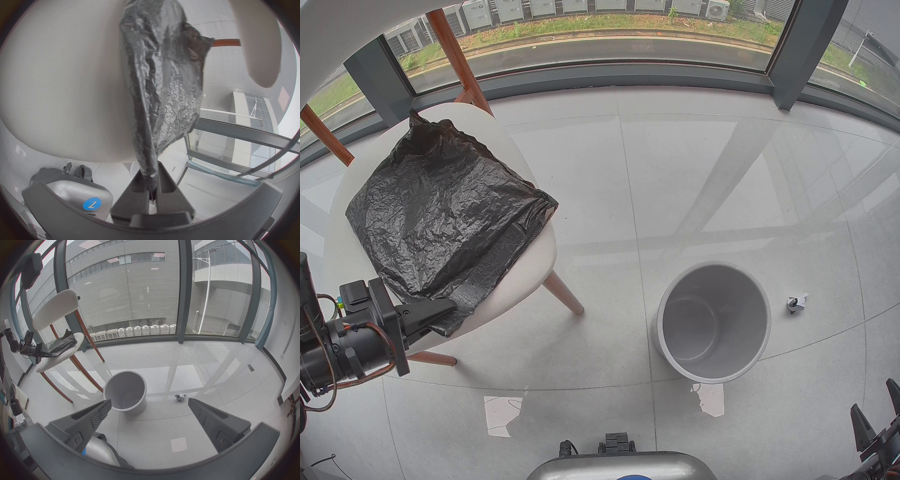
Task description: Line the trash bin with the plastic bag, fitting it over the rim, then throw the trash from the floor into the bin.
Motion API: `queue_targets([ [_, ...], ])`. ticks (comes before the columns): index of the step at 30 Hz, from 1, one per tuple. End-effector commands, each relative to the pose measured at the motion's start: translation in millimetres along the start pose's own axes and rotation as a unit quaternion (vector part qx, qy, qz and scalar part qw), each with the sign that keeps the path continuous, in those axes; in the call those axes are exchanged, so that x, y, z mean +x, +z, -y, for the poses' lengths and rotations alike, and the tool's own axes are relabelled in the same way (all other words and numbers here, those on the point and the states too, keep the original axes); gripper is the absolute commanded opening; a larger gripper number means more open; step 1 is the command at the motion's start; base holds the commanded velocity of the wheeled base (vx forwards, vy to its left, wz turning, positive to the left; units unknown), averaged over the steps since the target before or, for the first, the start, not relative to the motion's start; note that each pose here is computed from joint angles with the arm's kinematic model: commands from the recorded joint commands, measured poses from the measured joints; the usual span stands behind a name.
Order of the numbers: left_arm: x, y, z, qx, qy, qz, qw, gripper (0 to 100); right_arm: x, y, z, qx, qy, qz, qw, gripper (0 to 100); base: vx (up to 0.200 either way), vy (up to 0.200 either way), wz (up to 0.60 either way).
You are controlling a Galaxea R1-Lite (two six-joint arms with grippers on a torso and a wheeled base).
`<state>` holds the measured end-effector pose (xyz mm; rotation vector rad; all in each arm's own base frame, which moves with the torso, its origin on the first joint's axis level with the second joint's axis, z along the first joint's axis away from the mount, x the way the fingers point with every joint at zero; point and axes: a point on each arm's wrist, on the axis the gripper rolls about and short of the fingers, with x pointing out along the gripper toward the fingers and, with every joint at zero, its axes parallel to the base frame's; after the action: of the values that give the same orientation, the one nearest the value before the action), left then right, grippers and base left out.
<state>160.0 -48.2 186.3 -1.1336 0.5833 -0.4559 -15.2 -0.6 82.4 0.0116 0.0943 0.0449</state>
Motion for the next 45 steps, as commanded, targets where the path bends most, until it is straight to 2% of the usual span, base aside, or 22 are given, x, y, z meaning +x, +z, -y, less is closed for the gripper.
queue_targets([
  [1,-23,-2,22,0.027,-0.058,0.022,0.9977,0,1,-5,0,0.000,0.002,-0.009,1.0000,100,0.000,0.000,0.00],
  [4,-30,-5,27,0.032,-0.073,0.022,0.9966,0,2,-5,0,-0.001,0.006,-0.014,0.9999,100,0.000,0.000,0.00],
  [6,-32,-10,32,0.030,-0.092,0.002,0.9953,0,2,-5,0,-0.001,0.008,-0.016,0.9998,100,0.000,0.000,0.00],
  [14,-33,-9,54,0.051,-0.136,-0.021,0.9892,0,2,-5,1,-0.003,0.021,-0.017,0.9996,100,0.000,0.000,0.00],
  [18,-32,-15,57,0.062,-0.148,-0.049,0.9859,0,1,-5,1,-0.003,0.028,-0.011,0.9996,100,0.000,0.000,0.00],
  [22,-35,-18,62,0.072,-0.163,-0.056,0.9824,0,1,-5,1,-0.006,0.028,-0.007,0.9996,100,0.000,0.000,0.00],
  [24,-37,-19,67,0.079,-0.175,-0.061,0.9796,0,-1,3,1,0.000,0.030,0.015,0.9994,100,0.000,0.000,0.00],
  [25,-37,-20,67,0.080,-0.176,-0.065,0.9789,0,-8,36,1,0.010,0.043,0.073,0.9964,100,0.000,0.000,0.00],
  [26,-37,-20,67,0.080,-0.176,-0.066,0.9790,0,-10,48,1,0.018,0.045,0.082,0.9955,100,0.000,0.000,0.00],
  [27,-37,-21,67,0.080,-0.176,-0.067,0.9788,0,-5,70,0,0.036,0.051,0.074,0.9953,100,0.000,0.000,0.00],
  [29,-35,-21,66,0.078,-0.174,-0.073,0.9789,0,7,93,-2,0.065,0.056,0.050,0.9950,100,0.000,0.000,0.00],
  [30,-34,-24,66,0.078,-0.177,-0.087,0.9771,0,8,102,-2,0.075,0.060,0.052,0.9940,100,0.000,0.000,0.00],
  [33,-31,-29,70,0.081,-0.188,-0.119,0.9715,0,15,114,-3,0.072,0.068,0.044,0.9941,100,0.000,0.000,0.00],
  [36,-17,-32,82,0.088,-0.200,-0.148,0.9644,0,34,127,-7,0.065,0.098,0.009,0.9930,100,0.000,0.000,0.00],
  [40,-9,-44,91,0.110,-0.219,-0.188,0.9511,0,56,143,-11,0.066,0.116,-0.021,0.9909,100,0.000,-0.200,0.00],
  [45,13,-50,94,0.113,-0.206,-0.214,0.9484,0,79,154,-15,0.068,0.139,-0.051,0.9866,100,0.000,-0.200,0.00],
])
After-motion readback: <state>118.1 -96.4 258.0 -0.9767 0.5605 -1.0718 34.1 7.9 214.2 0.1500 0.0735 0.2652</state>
